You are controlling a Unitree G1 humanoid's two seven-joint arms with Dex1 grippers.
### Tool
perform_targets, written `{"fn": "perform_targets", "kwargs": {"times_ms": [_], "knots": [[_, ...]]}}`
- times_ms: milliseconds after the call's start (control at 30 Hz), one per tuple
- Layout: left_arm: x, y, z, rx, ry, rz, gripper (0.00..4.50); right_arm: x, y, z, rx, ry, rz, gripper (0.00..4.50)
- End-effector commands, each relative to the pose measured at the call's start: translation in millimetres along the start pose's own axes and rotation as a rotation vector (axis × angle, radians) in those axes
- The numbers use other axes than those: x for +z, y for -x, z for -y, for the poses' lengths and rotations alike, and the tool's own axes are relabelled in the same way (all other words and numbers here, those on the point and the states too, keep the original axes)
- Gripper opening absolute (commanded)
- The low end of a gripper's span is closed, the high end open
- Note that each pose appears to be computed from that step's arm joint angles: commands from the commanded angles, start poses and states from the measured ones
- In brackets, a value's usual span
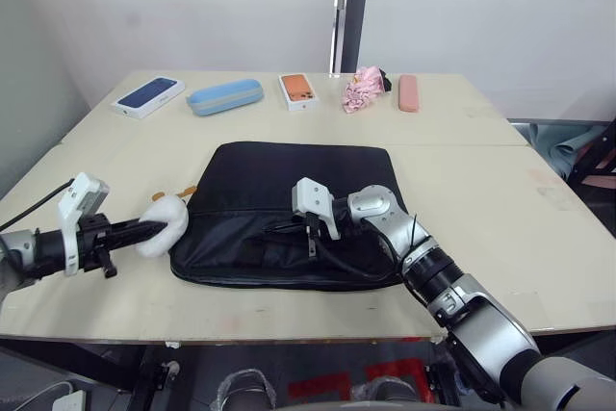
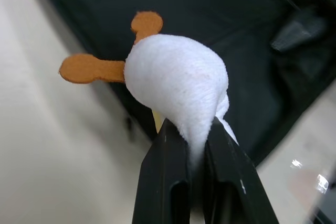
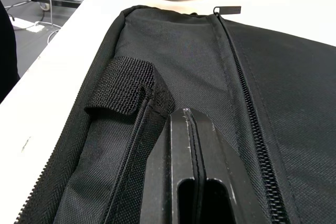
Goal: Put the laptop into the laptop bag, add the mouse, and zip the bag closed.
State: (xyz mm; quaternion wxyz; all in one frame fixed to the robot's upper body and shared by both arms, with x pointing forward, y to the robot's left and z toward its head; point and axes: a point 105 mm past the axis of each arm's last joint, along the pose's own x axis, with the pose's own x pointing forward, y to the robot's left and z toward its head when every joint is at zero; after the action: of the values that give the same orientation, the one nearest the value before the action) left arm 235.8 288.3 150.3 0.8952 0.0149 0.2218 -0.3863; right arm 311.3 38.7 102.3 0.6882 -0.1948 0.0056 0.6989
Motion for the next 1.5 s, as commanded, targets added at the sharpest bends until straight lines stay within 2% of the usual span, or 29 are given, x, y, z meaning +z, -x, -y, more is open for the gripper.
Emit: {"fn": "perform_targets", "kwargs": {"times_ms": [33,100,267,367,533,800,1000,1233,1500], "knots": [[-3,8,27,-0.087,-0.127,-0.114,0.04,-26,2,-3,0.001,-0.093,-0.076,0.0],[-22,12,43,-0.153,-0.171,-0.224,0.04,-25,1,-3,0.01,-0.098,-0.07,0.0],[-42,6,69,-0.257,-0.189,-0.284,0.04,-23,-1,-3,0.014,-0.101,-0.062,0.0],[-47,-17,101,-0.386,-0.225,-0.282,0.04,-22,-3,-6,0.022,-0.11,-0.051,0.0],[-45,-48,126,-0.492,-0.296,-0.246,0.04,-23,-4,-6,0.023,-0.129,-0.058,0.0],[-40,-99,135,-0.543,-0.399,-0.178,0.04,-24,-7,-4,0.008,-0.147,-0.066,0.0],[-44,-125,145,-0.608,-0.486,-0.165,0.04,-23,-10,-4,0.007,-0.144,-0.063,0.0],[-41,-138,150,-0.638,-0.52,-0.117,0.04,-24,-11,-3,0.005,-0.146,-0.065,0.0],[-44,-150,154,-0.641,-0.538,-0.115,0.04,-23,-12,-2,0.001,-0.15,-0.059,0.0]]}}
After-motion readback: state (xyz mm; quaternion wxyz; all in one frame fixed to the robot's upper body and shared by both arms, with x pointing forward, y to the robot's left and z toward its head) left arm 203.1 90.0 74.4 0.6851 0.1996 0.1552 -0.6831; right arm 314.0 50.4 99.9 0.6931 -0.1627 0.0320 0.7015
